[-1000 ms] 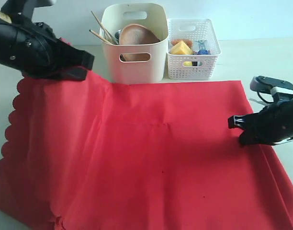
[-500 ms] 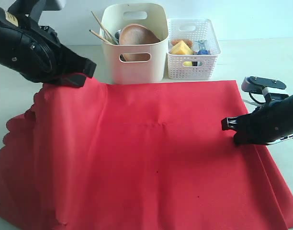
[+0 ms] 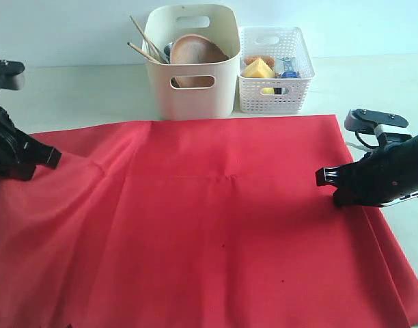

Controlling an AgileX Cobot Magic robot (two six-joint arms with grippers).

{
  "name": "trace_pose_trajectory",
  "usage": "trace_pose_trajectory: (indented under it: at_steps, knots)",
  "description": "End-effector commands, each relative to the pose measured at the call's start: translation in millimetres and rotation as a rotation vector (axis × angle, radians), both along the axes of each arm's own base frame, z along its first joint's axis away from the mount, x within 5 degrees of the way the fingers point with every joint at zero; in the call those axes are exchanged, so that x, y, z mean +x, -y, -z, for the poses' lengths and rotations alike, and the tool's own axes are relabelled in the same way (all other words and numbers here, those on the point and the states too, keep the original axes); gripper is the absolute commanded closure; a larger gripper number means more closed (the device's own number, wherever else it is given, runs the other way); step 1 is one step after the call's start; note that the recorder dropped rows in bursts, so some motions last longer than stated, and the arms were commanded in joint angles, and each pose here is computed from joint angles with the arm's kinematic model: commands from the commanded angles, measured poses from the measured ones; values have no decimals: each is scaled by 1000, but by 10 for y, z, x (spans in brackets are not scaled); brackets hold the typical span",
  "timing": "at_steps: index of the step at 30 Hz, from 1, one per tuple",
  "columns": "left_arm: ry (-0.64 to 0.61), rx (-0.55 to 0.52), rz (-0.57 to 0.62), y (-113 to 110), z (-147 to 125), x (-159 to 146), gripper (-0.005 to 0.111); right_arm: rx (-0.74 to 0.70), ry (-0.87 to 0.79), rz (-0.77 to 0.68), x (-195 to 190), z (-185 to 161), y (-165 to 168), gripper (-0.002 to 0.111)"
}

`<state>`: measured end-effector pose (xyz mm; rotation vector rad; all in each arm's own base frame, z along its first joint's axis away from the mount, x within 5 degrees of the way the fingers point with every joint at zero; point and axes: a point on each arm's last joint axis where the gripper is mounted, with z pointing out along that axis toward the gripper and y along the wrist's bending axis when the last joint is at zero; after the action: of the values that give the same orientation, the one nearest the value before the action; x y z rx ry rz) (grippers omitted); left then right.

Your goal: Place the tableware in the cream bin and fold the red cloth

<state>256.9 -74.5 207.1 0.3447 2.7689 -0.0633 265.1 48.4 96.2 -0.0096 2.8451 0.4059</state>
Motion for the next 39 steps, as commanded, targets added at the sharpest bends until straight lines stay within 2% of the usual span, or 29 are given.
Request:
trace_pose_trajectory:
  at_steps: [1,5,9,13,15,18,21,25,28,33,35,39]
  knots:
    - [-26,18,-32,-72,231,43,107,-5,-85,-57,-113,162,-25,108]
    - [-73,60,-42,-100,454,89,107,-5,-85,-57,-113,162,-25,108]
    - [-91,70,-166,-161,572,136,107,-5,-85,-57,-113,162,-25,108]
    - [-105,119,-171,-208,629,147,106,-5,-85,-57,-113,162,-25,108]
    - [-115,135,-164,-217,662,149,101,-5,-85,-57,-113,162,-25,108]
    - [-121,148,-153,-223,688,153,86,-5,-85,-57,-113,162,-25,108]
    - [-127,152,-151,-224,708,155,63,-5,-85,-57,-113,162,-25,108]
    - [-101,129,-176,-210,708,180,26,-5,-85,-57,-113,162,-25,108]
    - [-102,109,-222,-243,747,204,11,-5,-85,-57,-113,162,-25,108]
    - [-174,79,-274,-314,939,222,14,-5,-84,-57,-113,162,-24,108]
    - [-187,58,-261,-287,1022,235,23,-9,-80,-54,-109,162,-21,108]
    - [-246,74,-265,-287,1219,223,55,-9,-80,-54,-109,162,-21,108]
